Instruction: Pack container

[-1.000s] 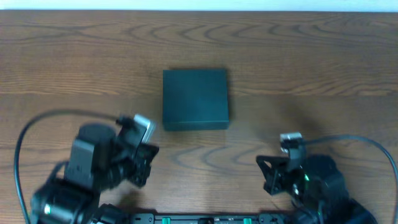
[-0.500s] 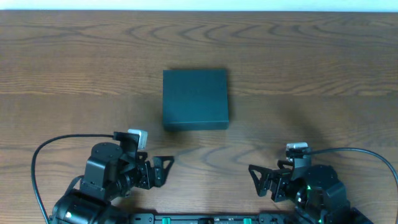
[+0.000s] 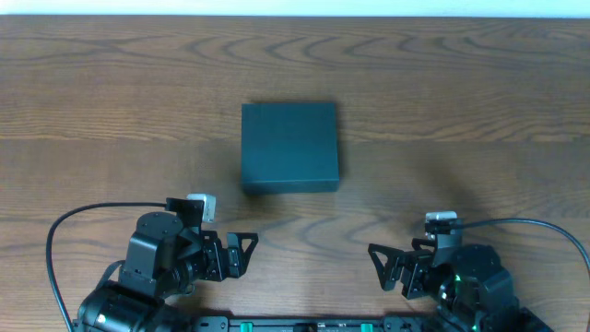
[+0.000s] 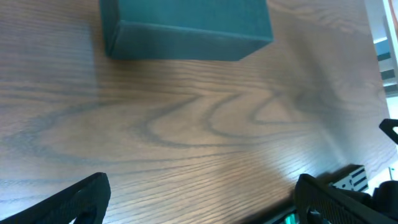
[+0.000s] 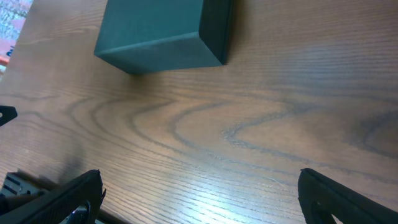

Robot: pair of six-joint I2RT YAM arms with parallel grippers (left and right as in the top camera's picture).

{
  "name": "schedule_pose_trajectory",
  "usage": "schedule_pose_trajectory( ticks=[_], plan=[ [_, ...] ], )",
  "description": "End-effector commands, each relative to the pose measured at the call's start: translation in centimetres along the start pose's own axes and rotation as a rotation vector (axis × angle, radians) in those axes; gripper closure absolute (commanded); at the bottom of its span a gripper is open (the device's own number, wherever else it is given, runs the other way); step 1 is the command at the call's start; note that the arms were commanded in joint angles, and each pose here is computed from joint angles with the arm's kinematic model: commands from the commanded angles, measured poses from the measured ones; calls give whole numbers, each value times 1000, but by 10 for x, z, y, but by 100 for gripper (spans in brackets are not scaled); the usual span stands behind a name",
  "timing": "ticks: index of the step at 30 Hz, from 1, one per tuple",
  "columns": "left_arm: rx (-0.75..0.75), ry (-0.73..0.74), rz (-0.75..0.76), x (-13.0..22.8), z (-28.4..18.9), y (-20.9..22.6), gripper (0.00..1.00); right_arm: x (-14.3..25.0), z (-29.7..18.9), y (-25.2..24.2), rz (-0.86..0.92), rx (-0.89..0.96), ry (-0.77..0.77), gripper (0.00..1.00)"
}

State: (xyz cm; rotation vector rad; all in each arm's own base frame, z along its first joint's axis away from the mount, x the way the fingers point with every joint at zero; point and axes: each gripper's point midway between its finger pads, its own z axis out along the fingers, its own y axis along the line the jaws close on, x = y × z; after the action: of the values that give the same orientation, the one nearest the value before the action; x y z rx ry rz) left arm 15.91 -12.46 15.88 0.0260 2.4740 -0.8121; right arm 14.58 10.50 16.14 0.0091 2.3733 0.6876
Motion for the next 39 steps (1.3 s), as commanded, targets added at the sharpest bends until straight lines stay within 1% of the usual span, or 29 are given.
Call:
schedule_pose_trajectory(
  ticks=[1,5,7,8,12,15,19,23,29,33,39],
  plan=[
    [-81,-33,69,-4,-3,14,5,2,1,-2,8,8,3,1],
    [-198,-151,207,-23,-16,35,5,2,1,-2,8,8,3,1],
    [-255,-208,330,-31,-25,46,5,2,1,-2,8,8,3,1],
    [-288,-238,369,-34,-31,52,5,2,1,-2,8,8,3,1],
    [-398,-341,414,-34,-45,76,5,2,1,-2,8,8,3,1],
    [-438,-395,401,-28,-45,90,5,2,1,-2,8,8,3,1],
    [-409,-406,385,-14,-28,99,5,2,1,-2,8,8,3,1],
    [-381,-405,267,-7,-13,110,5,2,1,-2,8,8,3,0],
    [-336,-393,178,0,7,119,5,2,1,-2,8,8,4,1],
    [-292,-380,176,3,21,120,5,2,1,-2,8,8,3,1],
    [-293,-380,174,4,20,120,5,2,1,-2,8,8,3,1]
  ],
)
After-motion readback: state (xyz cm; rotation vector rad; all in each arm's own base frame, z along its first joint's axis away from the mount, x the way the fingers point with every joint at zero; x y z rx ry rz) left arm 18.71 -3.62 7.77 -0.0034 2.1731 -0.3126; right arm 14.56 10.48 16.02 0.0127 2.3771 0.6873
